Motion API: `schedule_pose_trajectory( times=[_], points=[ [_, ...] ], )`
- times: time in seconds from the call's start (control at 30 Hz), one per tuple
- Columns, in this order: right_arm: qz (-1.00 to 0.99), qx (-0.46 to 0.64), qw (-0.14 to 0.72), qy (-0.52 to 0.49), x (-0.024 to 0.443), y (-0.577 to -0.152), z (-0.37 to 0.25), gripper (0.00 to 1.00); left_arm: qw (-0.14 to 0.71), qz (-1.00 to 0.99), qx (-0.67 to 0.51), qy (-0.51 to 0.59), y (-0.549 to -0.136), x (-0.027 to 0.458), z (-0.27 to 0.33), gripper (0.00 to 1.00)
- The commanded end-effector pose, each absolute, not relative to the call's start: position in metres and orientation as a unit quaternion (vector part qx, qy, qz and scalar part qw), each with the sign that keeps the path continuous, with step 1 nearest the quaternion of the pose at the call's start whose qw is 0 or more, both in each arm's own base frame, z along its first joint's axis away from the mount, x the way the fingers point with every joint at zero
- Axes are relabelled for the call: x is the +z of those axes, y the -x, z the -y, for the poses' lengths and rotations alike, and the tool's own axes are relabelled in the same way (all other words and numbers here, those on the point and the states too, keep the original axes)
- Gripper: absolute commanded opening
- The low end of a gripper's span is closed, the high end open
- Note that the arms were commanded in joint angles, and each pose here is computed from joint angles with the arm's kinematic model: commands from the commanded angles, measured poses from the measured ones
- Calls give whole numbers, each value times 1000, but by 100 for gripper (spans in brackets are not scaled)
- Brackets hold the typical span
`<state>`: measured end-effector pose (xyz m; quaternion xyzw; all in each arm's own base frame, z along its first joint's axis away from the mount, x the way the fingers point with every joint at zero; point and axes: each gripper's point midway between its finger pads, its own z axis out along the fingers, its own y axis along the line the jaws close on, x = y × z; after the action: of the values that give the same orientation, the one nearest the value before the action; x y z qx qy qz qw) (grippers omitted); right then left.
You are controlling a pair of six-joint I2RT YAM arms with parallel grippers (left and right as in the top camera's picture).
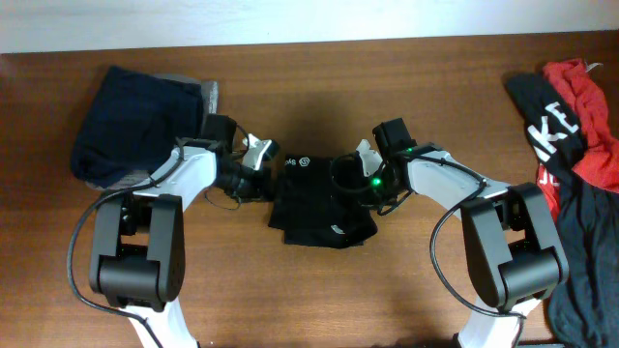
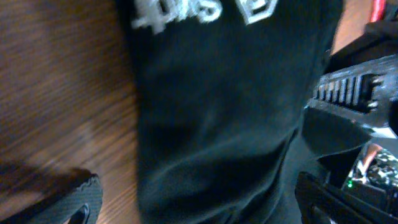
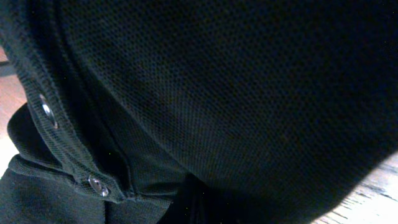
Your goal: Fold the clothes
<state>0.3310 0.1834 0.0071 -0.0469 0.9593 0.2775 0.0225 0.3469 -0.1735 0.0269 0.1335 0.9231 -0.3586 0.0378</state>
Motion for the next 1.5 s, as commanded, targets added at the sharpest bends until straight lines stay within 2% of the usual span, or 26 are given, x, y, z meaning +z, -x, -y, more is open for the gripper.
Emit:
schedule_pose_trajectory(
  times=[0.0, 0.13, 0.23, 0.3, 0.37, 0.4, 0.43, 0.5, 0.6, 0.67, 0.73, 0.8, 0.93, 1.07, 1.17, 1.23, 1.27, 1.4, 1.47],
  points=[
    [-974, 225, 2, 28, -20, -324, -161, 4, 29, -917, -378, -125, -337, 19, 195, 99],
    [-974, 225, 2, 28, -20, -325, -161, 4, 7, -917, -379, -126, -329, 3, 213, 98],
    [-974, 225, 2, 28, -20, -324, -161, 4, -18, -905, -404, -129, -319, -8, 228, 90],
    [-974, 225, 2, 28, -20, -324, -161, 4, -27, -893, -428, -134, -315, -11, 239, 75],
    [-974, 226, 2, 28, -20, -324, -161, 4, -40, -891, -432, -133, -310, -19, 243, 51],
    [-973, 227, 1, 28, -19, -324, -162, 4, -45, -891, -432, -132, -308, -21, 242, 36],
    [-973, 230, 1, 28, -19, -324, -162, 4, -44, -892, -432, -130, -309, -21, 241, 26],
    [-971, 236, -1, 28, -18, -324, -164, 4, -39, -892, -433, -123, -315, -20, 236, 13],
    [-972, 236, -3, 17, 0, -322, -157, 4, -33, -890, -445, -95, -328, -6, 221, 1],
    [-972, 235, -10, 6, 20, -320, -148, 4, -14, -882, -463, -89, -340, 13, 212, 1],
    [-972, 236, 6, 7, 74, -316, -133, 4, 55, -855, -505, -99, -369, 70, 196, 1],
    [-971, 238, 31, 10, 105, -314, -128, 5, 104, -842, -518, -106, -385, 106, 184, 0],
    [-960, 248, 126, 31, 175, -310, -126, 5, 218, -817, -516, -135, -417, 188, 156, 1],
    [-947, 257, 191, 44, 214, -303, -125, 5, 317, -792, -494, -167, -449, 263, 137, 1],
    [-940, 261, 215, 44, 234, -291, -123, 5, 420, -776, -442, -160, -486, 321, 101, 1],
    [-941, 261, 212, 43, 237, -284, -122, 5, 459, -782, -406, -117, -505, 336, 69, 1],
    [-942, 260, 206, 42, 236, -280, -122, 5, 476, -791, -380, -57, -518, 336, 37, 1],
    [-948, 257, 183, 36, 230, -271, -120, 5, 465, -805, -330, 162, -542, 307, -53, 1],
    [-948, 257, 183, 36, 230, -271, -120, 5, 454, -802, -316, 225, -545, 292, -80, 0]
  ],
)
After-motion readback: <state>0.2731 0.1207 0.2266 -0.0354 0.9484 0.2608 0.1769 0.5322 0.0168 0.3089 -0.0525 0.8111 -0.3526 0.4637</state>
